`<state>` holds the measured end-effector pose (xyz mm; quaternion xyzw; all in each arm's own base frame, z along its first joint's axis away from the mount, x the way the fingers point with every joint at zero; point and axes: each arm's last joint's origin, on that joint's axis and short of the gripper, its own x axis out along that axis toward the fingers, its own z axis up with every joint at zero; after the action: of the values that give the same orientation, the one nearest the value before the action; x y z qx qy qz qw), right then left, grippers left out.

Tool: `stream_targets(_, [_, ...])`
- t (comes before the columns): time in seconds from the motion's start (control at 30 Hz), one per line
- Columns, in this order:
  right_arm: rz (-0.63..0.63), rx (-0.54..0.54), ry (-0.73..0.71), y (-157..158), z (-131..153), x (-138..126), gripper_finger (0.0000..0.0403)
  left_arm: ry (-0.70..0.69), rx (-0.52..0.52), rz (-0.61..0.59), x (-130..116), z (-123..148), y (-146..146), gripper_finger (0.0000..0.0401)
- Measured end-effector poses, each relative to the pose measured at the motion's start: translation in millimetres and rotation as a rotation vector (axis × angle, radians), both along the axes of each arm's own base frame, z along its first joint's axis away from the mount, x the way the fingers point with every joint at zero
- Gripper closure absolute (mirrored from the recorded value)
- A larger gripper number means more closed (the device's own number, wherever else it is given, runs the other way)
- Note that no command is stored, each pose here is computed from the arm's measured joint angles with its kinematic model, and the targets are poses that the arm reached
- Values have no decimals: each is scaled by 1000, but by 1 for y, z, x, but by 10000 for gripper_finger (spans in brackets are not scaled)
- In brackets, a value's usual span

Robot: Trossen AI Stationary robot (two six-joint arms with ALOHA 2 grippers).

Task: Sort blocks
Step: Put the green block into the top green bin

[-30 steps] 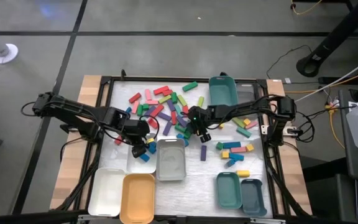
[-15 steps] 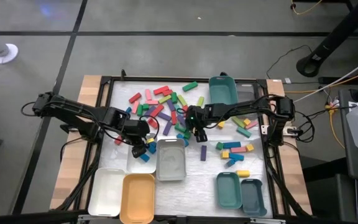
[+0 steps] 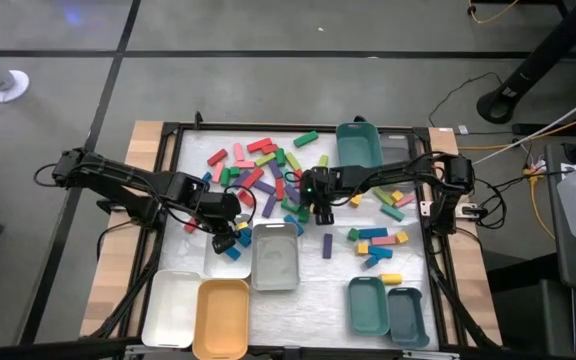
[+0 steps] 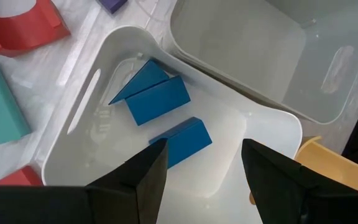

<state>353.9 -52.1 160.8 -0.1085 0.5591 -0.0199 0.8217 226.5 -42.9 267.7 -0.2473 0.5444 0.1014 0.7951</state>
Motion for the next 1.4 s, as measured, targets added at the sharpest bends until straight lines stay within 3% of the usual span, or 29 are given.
stream_targets(0.53, [-47,55,51,-5,-21,3,195,-1,3,1,0,0,0,207])
stream_targets(0.87, [-43,62,48,-4,-19,3,279,-31,151,86,2,0,7,207])
stream_targets(1.1, [-52,46,154,-6,6,9,279,-73,164,120,7,2,20,207])
stream_targets(1.4, [-59,-106,278,-11,63,13,276,-72,250,213,9,3,56,207])
